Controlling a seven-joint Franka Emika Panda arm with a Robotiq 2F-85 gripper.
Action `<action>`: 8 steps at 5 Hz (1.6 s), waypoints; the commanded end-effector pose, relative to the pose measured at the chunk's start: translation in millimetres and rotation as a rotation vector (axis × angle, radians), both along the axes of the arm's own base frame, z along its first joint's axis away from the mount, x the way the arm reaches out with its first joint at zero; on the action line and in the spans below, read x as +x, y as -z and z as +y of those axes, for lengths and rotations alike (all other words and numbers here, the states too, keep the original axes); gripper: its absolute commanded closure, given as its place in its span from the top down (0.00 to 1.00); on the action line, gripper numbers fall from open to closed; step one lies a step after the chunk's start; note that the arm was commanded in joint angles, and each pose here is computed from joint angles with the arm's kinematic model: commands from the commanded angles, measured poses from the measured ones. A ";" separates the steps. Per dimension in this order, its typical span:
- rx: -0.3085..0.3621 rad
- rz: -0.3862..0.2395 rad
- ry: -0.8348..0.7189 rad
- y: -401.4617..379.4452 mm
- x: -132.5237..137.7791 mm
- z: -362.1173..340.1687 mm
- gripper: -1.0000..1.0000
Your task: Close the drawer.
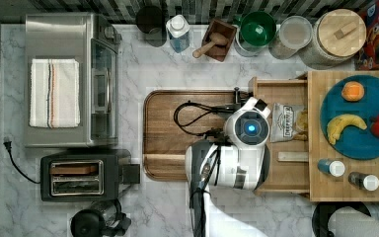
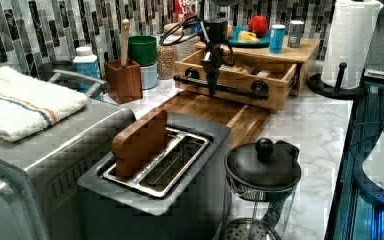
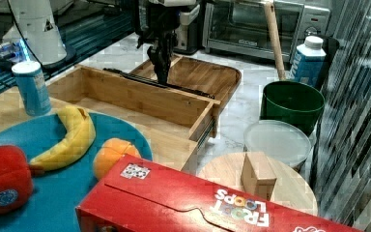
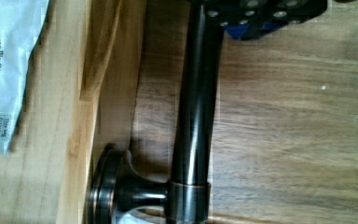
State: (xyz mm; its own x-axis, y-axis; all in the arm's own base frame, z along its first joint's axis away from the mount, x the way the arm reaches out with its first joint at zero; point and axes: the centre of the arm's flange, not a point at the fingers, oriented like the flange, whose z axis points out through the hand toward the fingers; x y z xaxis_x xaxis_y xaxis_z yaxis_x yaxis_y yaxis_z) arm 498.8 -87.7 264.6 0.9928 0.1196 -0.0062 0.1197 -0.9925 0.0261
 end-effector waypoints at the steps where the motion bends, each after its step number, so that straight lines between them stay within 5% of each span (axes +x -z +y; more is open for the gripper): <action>1: -0.106 -0.139 0.003 -47.9 31.3 -171.8 0.00; 2: -0.125 -0.101 0.058 -61.2 18.7 -199.9 0.00; 5: -0.205 -0.150 -0.014 -68.1 24.6 -283.5 0.00; 8: -0.182 -0.080 0.038 -87.0 37.3 -253.7 0.00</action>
